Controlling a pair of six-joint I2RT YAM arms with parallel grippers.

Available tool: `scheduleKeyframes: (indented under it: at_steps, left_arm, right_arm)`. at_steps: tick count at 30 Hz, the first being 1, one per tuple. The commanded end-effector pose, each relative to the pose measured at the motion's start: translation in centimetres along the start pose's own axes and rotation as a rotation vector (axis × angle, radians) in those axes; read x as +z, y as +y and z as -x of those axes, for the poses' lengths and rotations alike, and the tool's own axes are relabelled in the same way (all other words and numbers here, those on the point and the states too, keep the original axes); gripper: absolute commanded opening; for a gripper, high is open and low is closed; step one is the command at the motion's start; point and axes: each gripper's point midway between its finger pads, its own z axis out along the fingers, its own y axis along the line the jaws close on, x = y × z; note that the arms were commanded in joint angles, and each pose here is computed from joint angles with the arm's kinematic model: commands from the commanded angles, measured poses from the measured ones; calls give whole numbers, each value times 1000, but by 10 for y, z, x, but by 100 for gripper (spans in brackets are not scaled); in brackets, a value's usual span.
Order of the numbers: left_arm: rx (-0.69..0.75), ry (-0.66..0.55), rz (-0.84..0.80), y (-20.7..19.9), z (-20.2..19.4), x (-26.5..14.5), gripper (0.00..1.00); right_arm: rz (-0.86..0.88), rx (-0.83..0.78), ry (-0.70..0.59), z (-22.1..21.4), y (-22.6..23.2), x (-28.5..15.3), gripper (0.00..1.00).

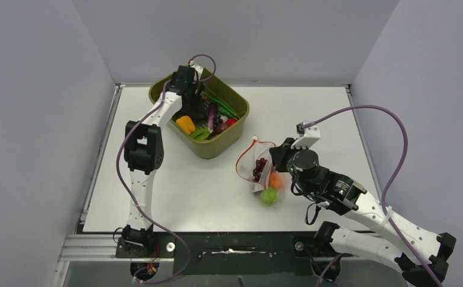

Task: Place the food in the zip-top bag and seal the zipper
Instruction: Pick up the fake fruit from the bin.

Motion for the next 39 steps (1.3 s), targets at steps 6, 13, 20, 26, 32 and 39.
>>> scheduleKeyframes:
  at_steps: [6, 13, 20, 26, 32, 39]
  left_arm:
    - [18, -58, 53, 18, 19, 9, 83]
    - [24, -65, 122, 28, 20, 20, 84]
    - [37, -100, 155, 31, 26, 27, 84]
    - [31, -115, 169, 31, 25, 32, 81]
    - [26, -109, 158, 25, 20, 39, 80]
    - [25, -101, 139, 20, 17, 44, 78]
  right_arm:
    - [10, 46, -109, 38, 8, -4, 0]
    - [1, 45, -111, 38, 6, -5, 0]
    - [-8, 42, -113, 38, 4, -5, 0]
    - [-14, 41, -115, 38, 3, -5, 0]
    - [-19, 39, -119, 39, 1, -5, 0]
    - [-18, 42, -121, 39, 1, -6, 0]
